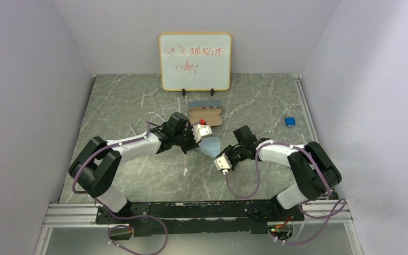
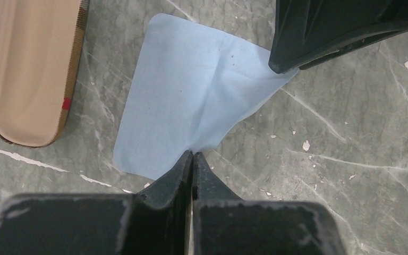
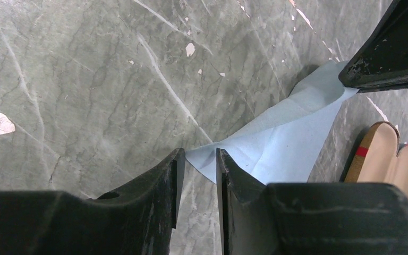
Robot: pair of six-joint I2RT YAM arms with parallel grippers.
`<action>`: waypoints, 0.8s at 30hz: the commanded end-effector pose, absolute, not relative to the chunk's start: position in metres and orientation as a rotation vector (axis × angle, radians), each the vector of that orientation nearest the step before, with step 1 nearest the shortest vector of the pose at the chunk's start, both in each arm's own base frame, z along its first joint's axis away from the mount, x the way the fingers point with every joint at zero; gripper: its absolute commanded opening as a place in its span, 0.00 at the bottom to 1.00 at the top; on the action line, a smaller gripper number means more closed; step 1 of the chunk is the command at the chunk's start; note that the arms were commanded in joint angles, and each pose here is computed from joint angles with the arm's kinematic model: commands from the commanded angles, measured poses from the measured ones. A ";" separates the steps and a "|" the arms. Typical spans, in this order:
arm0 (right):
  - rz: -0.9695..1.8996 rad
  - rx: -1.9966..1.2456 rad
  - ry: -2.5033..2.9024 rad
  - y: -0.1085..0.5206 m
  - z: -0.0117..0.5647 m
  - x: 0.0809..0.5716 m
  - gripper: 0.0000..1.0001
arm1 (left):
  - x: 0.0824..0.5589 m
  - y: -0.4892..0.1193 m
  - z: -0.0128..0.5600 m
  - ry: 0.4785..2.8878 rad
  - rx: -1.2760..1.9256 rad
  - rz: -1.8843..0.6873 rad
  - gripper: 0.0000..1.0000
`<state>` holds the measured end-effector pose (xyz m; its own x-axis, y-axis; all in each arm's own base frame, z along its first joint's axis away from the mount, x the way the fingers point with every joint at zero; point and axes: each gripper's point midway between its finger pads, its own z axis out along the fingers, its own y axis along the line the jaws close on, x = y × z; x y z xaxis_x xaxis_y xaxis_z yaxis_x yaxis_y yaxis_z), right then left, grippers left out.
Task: Organize the sunglasses
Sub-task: Fold the glasses cleaning cloth at the center of the board.
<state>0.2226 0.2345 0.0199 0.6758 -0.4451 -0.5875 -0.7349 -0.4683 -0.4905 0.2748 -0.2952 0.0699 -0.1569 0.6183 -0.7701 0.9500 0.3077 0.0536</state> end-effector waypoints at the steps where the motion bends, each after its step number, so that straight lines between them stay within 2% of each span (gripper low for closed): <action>1: 0.540 -2.169 0.998 0.223 0.007 0.208 0.33 | 0.281 -0.300 0.077 1.854 1.356 -0.608 0.05; 14: 0.490 -2.124 1.044 0.222 0.011 0.215 0.31 | 0.281 -0.297 0.076 1.856 1.353 -0.614 0.05; 24: 0.462 -2.091 1.075 0.224 0.015 0.225 0.13 | 0.278 -0.296 0.076 1.848 1.365 -0.616 0.05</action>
